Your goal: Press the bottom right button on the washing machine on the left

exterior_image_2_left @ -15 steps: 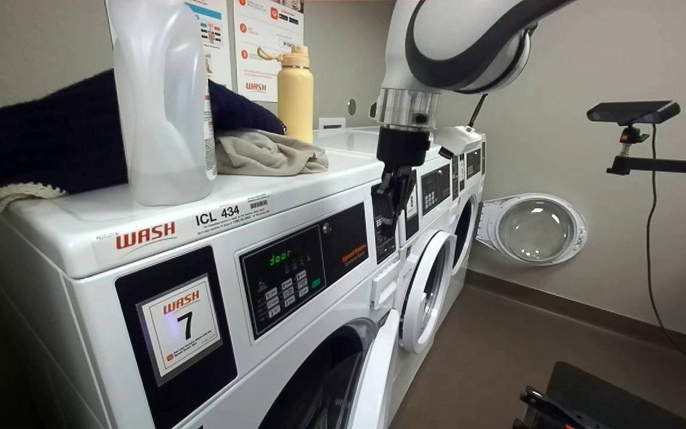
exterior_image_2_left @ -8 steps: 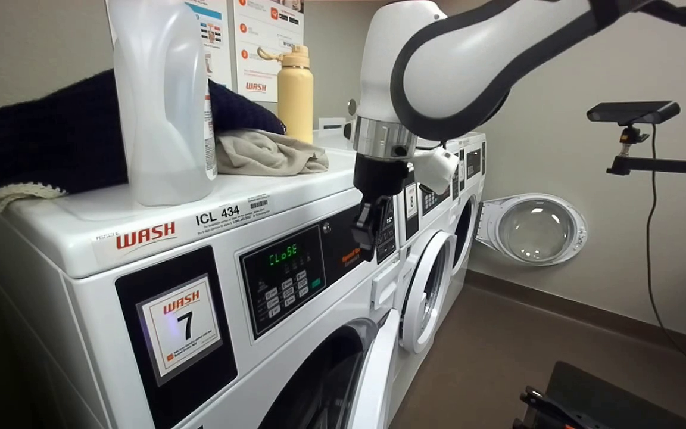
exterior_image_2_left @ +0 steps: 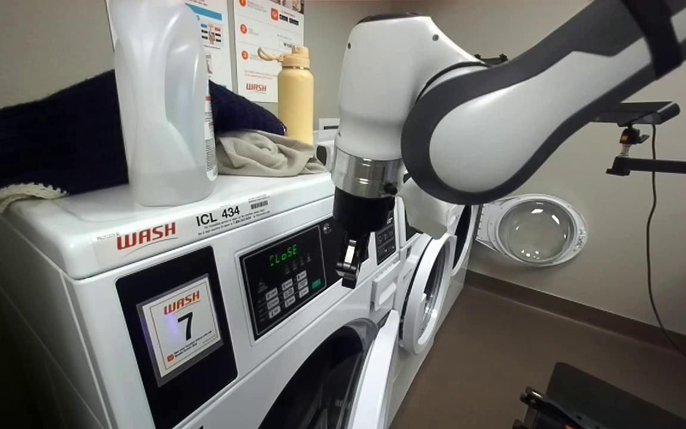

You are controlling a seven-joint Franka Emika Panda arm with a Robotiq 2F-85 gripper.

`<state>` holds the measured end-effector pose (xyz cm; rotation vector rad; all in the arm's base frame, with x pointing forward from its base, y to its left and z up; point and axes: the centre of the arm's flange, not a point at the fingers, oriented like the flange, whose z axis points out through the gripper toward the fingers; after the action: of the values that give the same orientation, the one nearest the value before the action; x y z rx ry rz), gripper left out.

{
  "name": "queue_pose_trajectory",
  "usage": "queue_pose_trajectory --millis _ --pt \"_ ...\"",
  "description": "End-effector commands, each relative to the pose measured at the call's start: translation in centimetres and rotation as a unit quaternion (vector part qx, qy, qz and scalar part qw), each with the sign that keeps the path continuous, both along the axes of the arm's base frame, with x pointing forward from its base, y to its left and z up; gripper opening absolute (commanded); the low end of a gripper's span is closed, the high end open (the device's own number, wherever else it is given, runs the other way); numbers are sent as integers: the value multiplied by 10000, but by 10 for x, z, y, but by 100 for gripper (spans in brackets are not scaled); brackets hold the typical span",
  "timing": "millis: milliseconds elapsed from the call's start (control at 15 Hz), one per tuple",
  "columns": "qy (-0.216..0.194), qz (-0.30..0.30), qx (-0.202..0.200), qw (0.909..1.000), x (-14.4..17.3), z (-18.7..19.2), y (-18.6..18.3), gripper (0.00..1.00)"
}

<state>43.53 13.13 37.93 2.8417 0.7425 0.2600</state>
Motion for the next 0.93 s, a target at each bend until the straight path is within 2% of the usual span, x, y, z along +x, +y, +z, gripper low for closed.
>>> queue_pose_trajectory --millis 0,267,533,667,867 --pt "-210 433 -361 9982 -14 -15 16 0" --pt "-232 990 -811 9915 -21 -24 22 0" --pt "-216 1672 -1193 9784 -26 -30 18 0" --pt "-213 2143 -1330 9674 -31 -30 14 0" --pt "-336 2909 -1521 9440 -37 -31 5 0"
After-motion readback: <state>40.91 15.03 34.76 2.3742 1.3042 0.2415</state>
